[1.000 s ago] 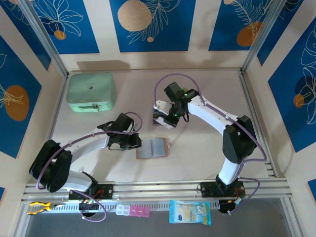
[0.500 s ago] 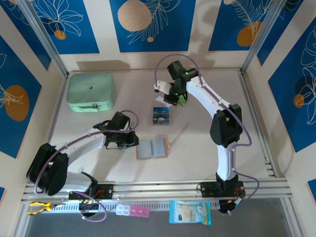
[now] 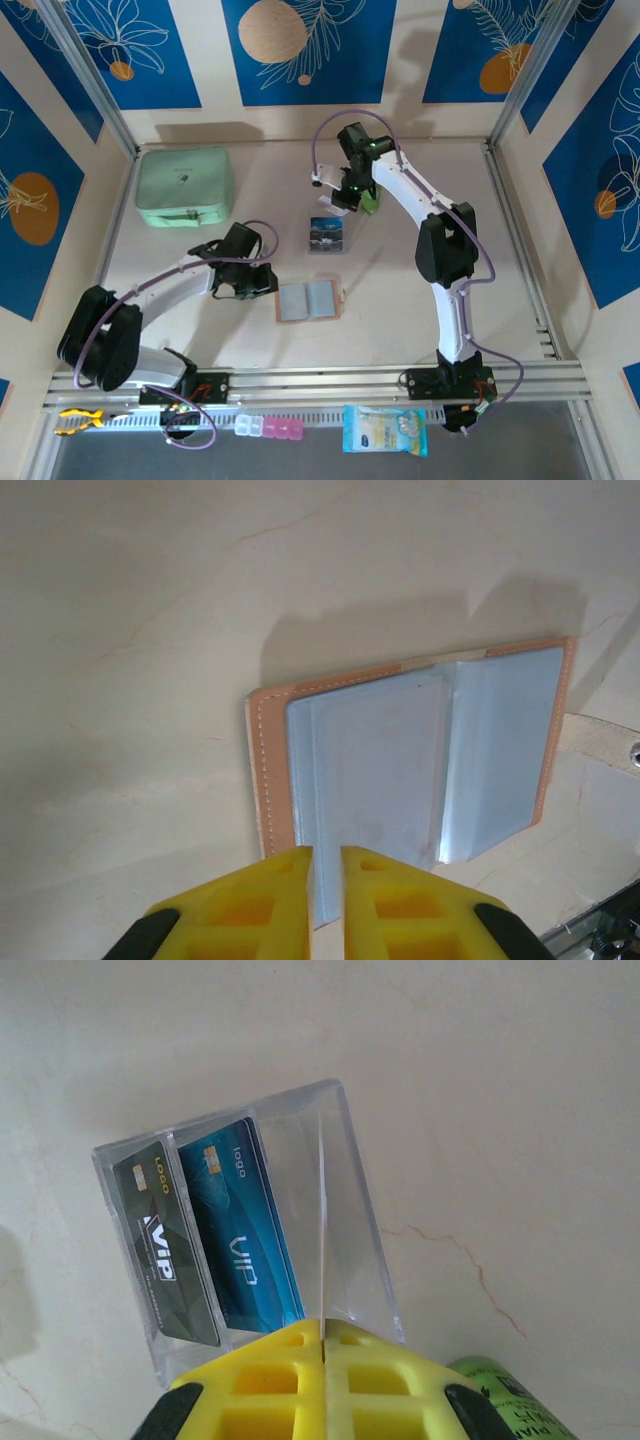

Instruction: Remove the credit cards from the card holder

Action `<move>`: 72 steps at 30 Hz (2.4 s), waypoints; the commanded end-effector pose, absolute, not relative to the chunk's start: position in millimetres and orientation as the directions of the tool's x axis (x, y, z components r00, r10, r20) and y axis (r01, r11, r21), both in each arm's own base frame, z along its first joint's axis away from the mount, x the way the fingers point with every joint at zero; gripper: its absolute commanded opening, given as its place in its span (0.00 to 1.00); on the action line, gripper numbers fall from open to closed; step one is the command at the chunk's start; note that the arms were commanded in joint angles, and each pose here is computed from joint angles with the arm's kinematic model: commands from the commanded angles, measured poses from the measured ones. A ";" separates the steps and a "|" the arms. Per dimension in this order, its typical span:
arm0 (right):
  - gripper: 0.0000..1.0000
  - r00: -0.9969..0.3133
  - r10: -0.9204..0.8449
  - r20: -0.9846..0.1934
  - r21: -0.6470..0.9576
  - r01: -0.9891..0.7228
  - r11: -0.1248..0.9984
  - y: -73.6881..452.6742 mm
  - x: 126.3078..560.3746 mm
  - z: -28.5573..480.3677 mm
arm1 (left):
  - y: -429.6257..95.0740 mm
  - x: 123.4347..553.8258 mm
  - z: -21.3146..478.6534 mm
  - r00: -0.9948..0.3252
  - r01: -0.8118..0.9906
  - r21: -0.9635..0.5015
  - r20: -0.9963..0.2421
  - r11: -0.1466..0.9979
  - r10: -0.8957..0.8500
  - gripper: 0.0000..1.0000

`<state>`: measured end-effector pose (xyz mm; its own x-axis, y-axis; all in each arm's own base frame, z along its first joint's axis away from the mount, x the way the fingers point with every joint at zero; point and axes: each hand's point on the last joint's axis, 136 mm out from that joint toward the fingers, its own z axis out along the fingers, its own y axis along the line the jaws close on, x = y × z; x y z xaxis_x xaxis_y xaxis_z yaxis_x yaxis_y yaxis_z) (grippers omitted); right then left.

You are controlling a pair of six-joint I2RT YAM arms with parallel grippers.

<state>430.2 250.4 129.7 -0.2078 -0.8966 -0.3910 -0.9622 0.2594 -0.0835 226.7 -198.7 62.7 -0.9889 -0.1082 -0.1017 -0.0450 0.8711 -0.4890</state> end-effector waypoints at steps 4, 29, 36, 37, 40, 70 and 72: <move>0.03 -0.187 -0.898 -0.398 -0.082 -0.968 0.237 252.9 436.9 125.7 | -192.4 227.3 61.4 -0.990 -0.059 -0.473 -0.088 0.879 -0.114 0.15; 0.29 -0.360 -0.751 -0.553 -0.141 -0.848 0.511 260.3 480.5 159.8 | -199.1 231.5 62.6 -0.990 -0.051 -0.513 -0.090 0.857 -0.113 0.15; 0.28 -0.511 -0.612 -0.604 -0.024 -0.756 0.654 261.4 469.3 169.1 | -207.8 233.5 61.5 -0.990 -0.048 -0.556 -0.084 0.830 -0.113 0.15; 0.28 -0.531 -0.587 -0.611 -0.003 -0.740 0.673 260.4 469.9 169.0 | -208.4 233.7 61.3 -0.990 -0.046 -0.559 -0.085 0.828 -0.112 0.15; 0.27 -0.576 -0.548 -0.607 0.035 -0.708 0.706 259.9 472.4 162.6 | -208.2 233.4 61.3 -0.990 -0.042 -0.559 -0.087 0.828 -0.109 0.15; 0.25 -0.637 -0.627 -0.450 0.085 -0.729 0.679 260.1 459.7 77.2 | -189.0 220.9 44.2 -0.988 -0.112 -0.534 -0.032 0.838 -0.152 0.15; 0.24 -0.632 -0.625 -0.459 0.071 -0.727 0.683 259.8 462.4 82.2 | -189.9 221.7 45.0 -0.988 -0.109 -0.537 -0.035 0.837 -0.151 0.15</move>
